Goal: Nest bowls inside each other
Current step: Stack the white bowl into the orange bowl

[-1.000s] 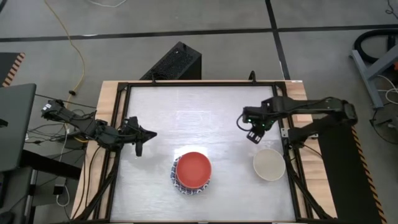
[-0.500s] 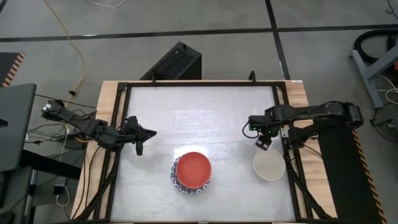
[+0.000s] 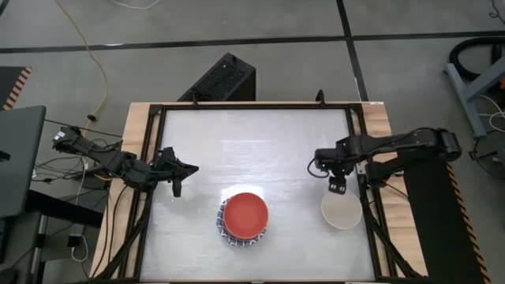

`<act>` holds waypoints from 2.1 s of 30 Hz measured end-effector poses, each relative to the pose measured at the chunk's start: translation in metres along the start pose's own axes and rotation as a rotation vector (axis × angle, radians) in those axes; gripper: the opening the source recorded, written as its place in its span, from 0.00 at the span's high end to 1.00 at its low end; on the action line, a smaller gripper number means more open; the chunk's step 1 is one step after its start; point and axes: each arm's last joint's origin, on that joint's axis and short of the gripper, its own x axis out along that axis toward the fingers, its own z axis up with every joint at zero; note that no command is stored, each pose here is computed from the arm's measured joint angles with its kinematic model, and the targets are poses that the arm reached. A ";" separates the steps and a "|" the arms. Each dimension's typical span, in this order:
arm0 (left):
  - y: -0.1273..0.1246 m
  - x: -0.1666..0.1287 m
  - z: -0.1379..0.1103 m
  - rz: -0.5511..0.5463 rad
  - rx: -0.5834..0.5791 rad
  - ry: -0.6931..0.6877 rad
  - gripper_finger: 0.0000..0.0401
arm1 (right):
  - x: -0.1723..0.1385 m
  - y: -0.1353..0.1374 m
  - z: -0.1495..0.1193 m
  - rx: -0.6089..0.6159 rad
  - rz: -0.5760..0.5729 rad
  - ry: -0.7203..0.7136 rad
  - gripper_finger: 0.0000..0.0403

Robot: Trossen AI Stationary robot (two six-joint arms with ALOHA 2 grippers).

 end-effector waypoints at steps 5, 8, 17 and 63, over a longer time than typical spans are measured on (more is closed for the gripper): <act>0.000 0.000 0.000 0.000 0.000 0.000 1.00 | 0.003 0.015 -0.001 -0.092 0.004 0.001 0.35; 0.000 0.000 0.000 0.011 0.002 -0.004 1.00 | 0.003 0.021 -0.005 -0.141 0.013 0.010 0.35; 0.002 0.000 -0.001 0.045 0.017 -0.006 1.00 | 0.015 0.029 -0.012 -0.152 0.023 0.032 0.35; 0.003 0.000 -0.003 0.056 0.062 0.007 1.00 | -0.020 -0.009 0.041 0.944 0.271 -0.255 0.99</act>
